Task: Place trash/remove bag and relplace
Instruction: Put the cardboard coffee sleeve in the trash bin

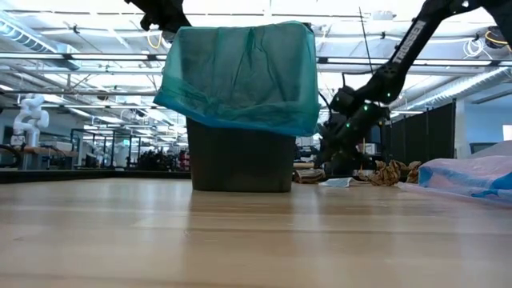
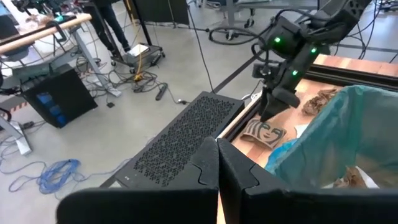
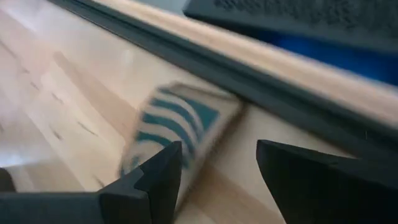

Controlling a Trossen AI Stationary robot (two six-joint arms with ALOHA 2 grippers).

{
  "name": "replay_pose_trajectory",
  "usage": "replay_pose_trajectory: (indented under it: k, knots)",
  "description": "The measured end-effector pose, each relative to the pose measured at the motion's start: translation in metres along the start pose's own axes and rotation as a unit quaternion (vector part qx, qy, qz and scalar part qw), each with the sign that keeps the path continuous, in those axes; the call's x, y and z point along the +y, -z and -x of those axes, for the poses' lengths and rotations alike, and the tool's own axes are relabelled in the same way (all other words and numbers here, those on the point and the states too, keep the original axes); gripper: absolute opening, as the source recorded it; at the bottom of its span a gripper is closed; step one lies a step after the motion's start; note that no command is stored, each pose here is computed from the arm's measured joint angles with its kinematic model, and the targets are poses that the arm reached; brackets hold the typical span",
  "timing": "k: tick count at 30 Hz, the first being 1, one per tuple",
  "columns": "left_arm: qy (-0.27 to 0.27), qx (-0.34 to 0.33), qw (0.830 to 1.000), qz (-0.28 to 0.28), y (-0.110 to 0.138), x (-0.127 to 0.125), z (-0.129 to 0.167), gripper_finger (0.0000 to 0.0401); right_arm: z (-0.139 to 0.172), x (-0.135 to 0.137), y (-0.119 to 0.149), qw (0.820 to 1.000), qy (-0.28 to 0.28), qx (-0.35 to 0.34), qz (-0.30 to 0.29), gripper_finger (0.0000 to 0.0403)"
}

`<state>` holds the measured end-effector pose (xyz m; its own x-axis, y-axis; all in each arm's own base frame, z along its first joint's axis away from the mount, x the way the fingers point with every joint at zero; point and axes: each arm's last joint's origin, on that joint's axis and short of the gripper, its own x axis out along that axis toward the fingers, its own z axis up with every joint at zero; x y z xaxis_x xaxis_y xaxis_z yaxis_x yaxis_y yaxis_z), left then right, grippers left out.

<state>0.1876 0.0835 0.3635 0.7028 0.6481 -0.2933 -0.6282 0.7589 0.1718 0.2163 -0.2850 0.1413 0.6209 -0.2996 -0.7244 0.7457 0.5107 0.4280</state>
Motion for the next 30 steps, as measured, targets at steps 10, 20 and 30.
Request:
replay_pose_trajectory:
  k: [10,20,30]
  knots:
    - [0.002,0.01,1.0,-0.004,0.002,-0.001,0.0,0.0,-0.015,0.003,-0.001,0.999,-0.021,-0.024,-0.008,0.0172]
    - [0.006,0.013,1.0,-0.004,0.003,-0.001,0.0,0.0,-0.018,0.022,-0.006,0.998,-0.058,-0.031,0.006,0.0022]
    - [0.007,0.025,1.0,-0.007,0.005,-0.001,0.0,0.0,-0.016,0.021,-0.002,0.998,-0.05,0.014,-0.018,0.0128]
